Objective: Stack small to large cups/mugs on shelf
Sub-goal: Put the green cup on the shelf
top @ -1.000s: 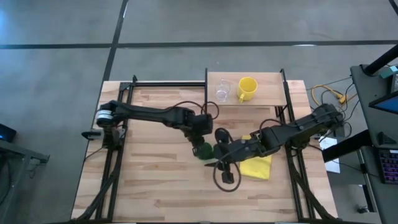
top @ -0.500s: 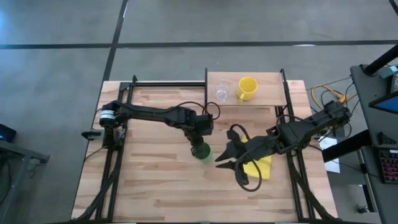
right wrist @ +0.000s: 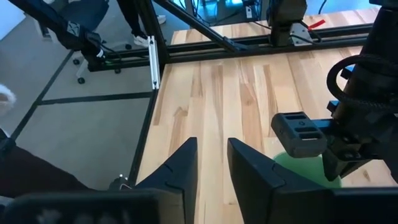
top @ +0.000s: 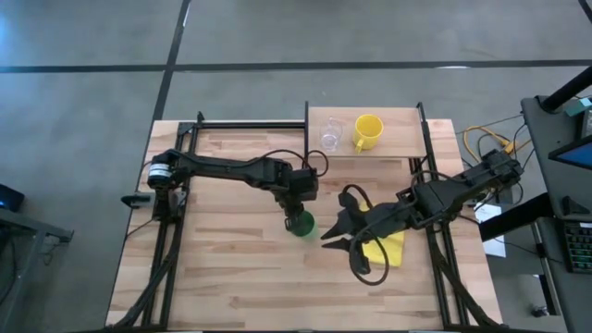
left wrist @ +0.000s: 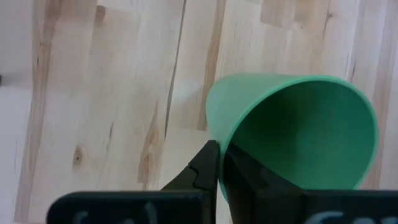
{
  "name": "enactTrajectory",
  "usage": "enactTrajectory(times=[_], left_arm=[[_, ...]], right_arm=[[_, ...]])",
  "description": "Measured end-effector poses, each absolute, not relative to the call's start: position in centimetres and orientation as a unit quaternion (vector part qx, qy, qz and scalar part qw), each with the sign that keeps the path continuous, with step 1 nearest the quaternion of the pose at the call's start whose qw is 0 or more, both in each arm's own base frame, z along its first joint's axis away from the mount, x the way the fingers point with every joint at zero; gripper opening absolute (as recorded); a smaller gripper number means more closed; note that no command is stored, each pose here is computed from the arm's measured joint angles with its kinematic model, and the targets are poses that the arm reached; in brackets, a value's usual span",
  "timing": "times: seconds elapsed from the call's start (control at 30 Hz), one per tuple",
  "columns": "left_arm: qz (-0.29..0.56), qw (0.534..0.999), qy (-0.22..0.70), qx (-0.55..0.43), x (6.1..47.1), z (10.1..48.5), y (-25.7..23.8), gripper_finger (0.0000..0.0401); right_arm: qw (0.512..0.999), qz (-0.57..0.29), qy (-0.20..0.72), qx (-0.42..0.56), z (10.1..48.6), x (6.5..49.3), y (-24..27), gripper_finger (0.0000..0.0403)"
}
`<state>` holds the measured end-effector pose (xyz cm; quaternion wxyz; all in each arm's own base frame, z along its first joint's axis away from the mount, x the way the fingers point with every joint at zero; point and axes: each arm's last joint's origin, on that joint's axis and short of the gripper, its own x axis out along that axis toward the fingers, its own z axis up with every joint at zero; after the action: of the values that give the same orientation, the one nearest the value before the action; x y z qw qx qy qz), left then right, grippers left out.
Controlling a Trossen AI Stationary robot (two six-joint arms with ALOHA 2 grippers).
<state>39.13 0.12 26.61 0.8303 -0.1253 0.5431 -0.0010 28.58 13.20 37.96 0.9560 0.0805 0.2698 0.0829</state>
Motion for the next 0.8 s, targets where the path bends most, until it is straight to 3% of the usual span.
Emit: enactTrajectory(times=[0.8], left_arm=[[-0.009, 0.832, 0.543, -0.110, 39.12, 26.44, 0.70, 0.0002]], right_arm=[[0.956, 0.083, 0.269, 0.081, 37.98, 28.59, 13.21, 0.0077]])
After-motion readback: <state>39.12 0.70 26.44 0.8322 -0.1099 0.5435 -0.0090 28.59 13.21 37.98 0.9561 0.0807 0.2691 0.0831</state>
